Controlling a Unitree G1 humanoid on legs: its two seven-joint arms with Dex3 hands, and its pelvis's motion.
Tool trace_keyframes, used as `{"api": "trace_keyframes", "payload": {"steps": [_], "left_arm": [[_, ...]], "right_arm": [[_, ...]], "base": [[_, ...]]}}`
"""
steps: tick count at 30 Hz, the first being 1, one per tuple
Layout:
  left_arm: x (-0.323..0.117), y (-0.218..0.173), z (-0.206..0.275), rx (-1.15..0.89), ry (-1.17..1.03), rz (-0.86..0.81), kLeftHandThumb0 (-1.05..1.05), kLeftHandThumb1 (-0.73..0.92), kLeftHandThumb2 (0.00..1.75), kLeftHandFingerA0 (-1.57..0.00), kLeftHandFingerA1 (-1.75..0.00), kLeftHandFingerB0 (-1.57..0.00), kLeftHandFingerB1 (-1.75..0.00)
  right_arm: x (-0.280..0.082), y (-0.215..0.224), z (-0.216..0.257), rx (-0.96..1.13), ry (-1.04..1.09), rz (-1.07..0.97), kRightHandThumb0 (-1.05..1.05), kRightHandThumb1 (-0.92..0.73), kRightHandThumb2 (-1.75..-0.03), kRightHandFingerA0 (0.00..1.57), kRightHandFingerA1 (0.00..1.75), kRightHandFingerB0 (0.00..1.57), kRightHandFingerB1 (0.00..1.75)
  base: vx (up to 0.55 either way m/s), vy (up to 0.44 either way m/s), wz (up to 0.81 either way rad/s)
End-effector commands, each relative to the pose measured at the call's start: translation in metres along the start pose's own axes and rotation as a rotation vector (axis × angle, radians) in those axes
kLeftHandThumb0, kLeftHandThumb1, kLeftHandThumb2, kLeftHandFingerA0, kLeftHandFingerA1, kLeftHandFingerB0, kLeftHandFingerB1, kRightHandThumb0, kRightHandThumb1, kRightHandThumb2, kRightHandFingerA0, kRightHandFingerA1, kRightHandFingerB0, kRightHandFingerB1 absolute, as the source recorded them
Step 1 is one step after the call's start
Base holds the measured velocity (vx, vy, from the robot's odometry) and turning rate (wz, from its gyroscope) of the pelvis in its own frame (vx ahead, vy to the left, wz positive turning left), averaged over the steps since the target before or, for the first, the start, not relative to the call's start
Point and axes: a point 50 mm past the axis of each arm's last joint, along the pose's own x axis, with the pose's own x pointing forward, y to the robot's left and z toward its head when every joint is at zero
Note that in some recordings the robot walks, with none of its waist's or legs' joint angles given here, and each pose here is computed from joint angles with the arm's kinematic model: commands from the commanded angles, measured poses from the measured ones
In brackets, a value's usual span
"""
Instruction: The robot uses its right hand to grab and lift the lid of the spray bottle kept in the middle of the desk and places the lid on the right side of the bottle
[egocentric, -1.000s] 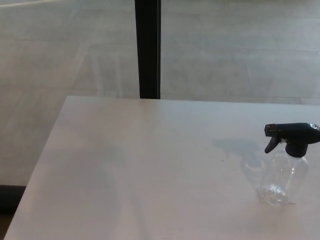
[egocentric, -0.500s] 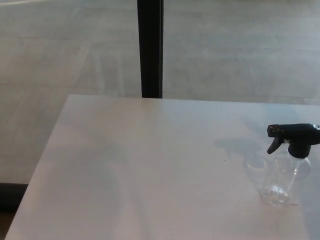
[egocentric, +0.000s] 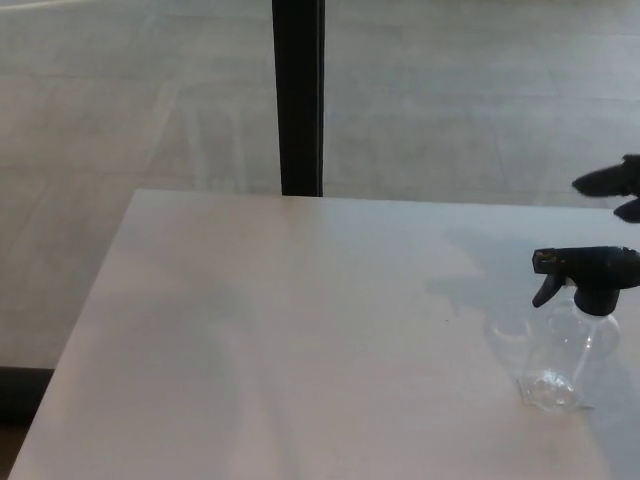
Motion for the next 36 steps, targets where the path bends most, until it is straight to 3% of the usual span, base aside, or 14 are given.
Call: {"api": "trace_keyframes", "payload": {"steps": [1,6,7,11,12,16,17,18,25,28,30,34,35,36], "left_arm": [[-0.003,0.01,0.004,0.019,-0.022,0.015,-0.72,0.83,0.65,-0.55,-0.56,-0.41,-0.41],[-0.003,0.011,0.005,0.011,-0.024,0.019,-0.71,0.83,0.65,-0.57,-0.56,-0.43,-0.42],[-0.003,0.011,0.006,0.022,-0.026,0.023,-0.72,0.83,0.65,-0.57,-0.54,-0.42,-0.41],[-0.003,0.012,0.005,0.036,-0.028,0.017,-0.75,0.83,0.65,-0.56,-0.54,-0.42,-0.41],[-0.003,0.011,0.006,0.028,-0.029,0.015,-0.75,0.82,0.64,-0.57,-0.55,-0.43,-0.41],[-0.003,0.011,0.005,0.021,-0.03,0.013,-0.75,0.83,0.65,-0.56,-0.57,-0.42,-0.43],[-0.003,0.011,0.004,0.026,-0.025,0.014,-0.72,0.65,1.04,-0.49,-0.63,-0.35,-0.54],[-0.003,0.011,0.004,0.014,-0.023,0.01,-0.73,0.83,0.64,-0.53,-0.53,-0.41,-0.41],[-0.003,0.012,0.007,0.028,-0.027,0.027,-0.72,0.83,0.65,-0.56,-0.54,-0.42,-0.42],[-0.003,0.011,0.005,0.014,-0.023,0.028,-0.72,0.83,0.64,-0.58,-0.56,-0.43,-0.42],[-0.003,0.012,0.005,0.029,-0.028,0.026,-0.72,0.83,0.65,-0.58,-0.55,-0.42,-0.42],[-0.003,0.012,0.006,0.035,-0.025,0.019,-0.74,0.84,0.65,-0.55,-0.53,-0.42,-0.41],[-0.003,0.012,0.004,0.033,-0.02,0.021,-0.74,0.82,0.64,-0.57,-0.54,-0.42,-0.41],[-0.004,0.012,0.003,0.037,-0.019,0.019,-0.74,0.82,0.65,-0.56,-0.53,-0.41,-0.41]], "right_arm": [[0.0,-0.004,0.003,-0.254,0.073,0.127,-0.9,-0.68,-1.08,0.31,0.5,0.32,0.45],[0.002,-0.006,0.01,-0.373,0.081,0.15,-0.92,-0.71,-1.11,0.26,0.49,0.28,0.44],[0.003,-0.005,0.016,-0.432,0.085,0.168,-0.9,-0.85,-0.66,0.32,0.42,0.33,0.3],[0.005,-0.001,0.026,-0.511,0.08,0.184,-0.87,-0.62,-1.01,0.32,0.56,0.25,0.45],[0.005,0.0,0.029,-0.515,0.08,0.184,-0.89,-0.79,-0.64,0.39,0.48,0.31,0.3],[0.005,0.006,0.035,-0.532,0.047,0.155,-0.79,-0.78,-0.64,0.49,0.47,0.32,0.31],[0.005,0.007,0.035,-0.53,0.047,0.15,-0.77,-0.77,-0.64,0.52,0.48,0.32,0.31],[0.005,0.008,0.035,-0.533,0.054,0.148,-0.76,-0.77,-0.64,0.54,0.5,0.32,0.31],[0.008,0.01,0.028,-0.645,0.098,0.085,-0.72,-0.76,-0.63,0.67,0.63,0.36,0.32],[0.008,0.012,0.021,-0.732,0.119,0.014,-0.67,-0.56,-0.91,0.93,1.09,0.38,0.5],[0.008,0.014,0.017,-0.759,0.129,-0.012,-0.59,-0.65,-0.61,0.97,1.3,0.48,0.37],[0.009,0.017,0.009,-0.836,0.124,-0.057,-0.51,-0.62,-0.61,0.95,1.38,0.55,0.4],[0.008,0.021,0.007,-0.866,0.117,-0.054,-0.48,-0.55,-0.96,1.1,1.26,0.5,0.59],[0.008,0.023,0.006,-0.889,0.109,-0.052,-0.47,-0.72,-0.65,0.87,1.51,0.57,0.39]], "base": [[0.0,0.0,0.0],[0.0,0.0,0.0],[0.0,0.0,0.0],[0.0,0.0,0.0],[0.0,0.0,0.0],[0.0,0.0,0.0],[0.0,0.0,0.0],[0.0,0.0,0.0],[0.0,0.0,0.0],[0.0,0.0,0.0],[0.0,0.0,0.0],[0.0,0.0,0.0],[0.0,0.0,0.0],[0.0,0.0,0.0]]}}
